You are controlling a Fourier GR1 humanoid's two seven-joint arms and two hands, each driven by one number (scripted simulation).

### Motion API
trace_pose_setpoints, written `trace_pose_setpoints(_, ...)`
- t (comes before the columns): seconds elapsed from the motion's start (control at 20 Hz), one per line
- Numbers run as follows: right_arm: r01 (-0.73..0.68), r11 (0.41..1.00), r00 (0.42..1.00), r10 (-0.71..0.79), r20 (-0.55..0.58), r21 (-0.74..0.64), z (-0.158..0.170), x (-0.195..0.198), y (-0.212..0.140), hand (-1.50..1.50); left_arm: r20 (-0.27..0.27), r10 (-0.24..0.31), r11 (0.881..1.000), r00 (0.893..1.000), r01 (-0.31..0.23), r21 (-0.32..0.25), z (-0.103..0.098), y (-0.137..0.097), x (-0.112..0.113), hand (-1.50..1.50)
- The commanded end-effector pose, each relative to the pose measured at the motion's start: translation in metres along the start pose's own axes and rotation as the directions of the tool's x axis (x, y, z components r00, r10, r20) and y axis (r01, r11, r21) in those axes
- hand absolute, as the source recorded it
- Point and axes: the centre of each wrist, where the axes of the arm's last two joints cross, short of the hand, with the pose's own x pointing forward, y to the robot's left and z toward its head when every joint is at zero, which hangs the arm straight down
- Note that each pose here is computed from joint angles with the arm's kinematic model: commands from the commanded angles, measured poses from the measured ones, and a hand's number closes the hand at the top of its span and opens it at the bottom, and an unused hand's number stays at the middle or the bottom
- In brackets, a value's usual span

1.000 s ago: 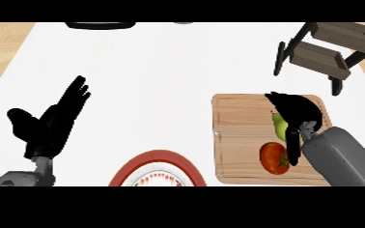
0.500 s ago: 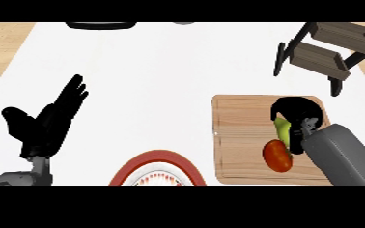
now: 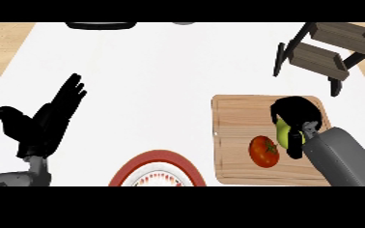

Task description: Pick the pear from the cutting board and place it in the tiered basket

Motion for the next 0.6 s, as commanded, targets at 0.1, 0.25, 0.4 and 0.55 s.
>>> trace_pose_setpoints(0.1, 0.035, 0.961, 0.998, -0.048, -0.041, -0.274, 0.032, -0.097, -0.026, 1.5, -0.013, 0.018, 1.0, 1.0, -0.018, 0.012, 0.0, -0.005, -0.001, 0.0)
trace_pose_setpoints(0.25, 0.123, 0.87, 0.978, -0.188, -0.092, -0.477, 0.084, -0.184, -0.073, 1.5, -0.024, 0.01, 0.997, 1.0, -0.009, 0.072, 0.004, 0.011, -0.006, 0.0)
trace_pose_setpoints(0.4, 0.209, 0.742, 0.95, -0.309, -0.049, -0.637, 0.128, -0.24, -0.097, 1.5, -0.015, 0.015, 0.997, 1.0, -0.014, 0.08, 0.01, 0.01, -0.014, 0.0)
trace_pose_setpoints(0.55, 0.333, 0.535, 0.907, -0.406, 0.109, -0.776, 0.161, -0.28, -0.102, 1.5, -0.036, 0.026, 0.996, 0.999, -0.023, 0.088, 0.015, 0.015, -0.023, 0.0)
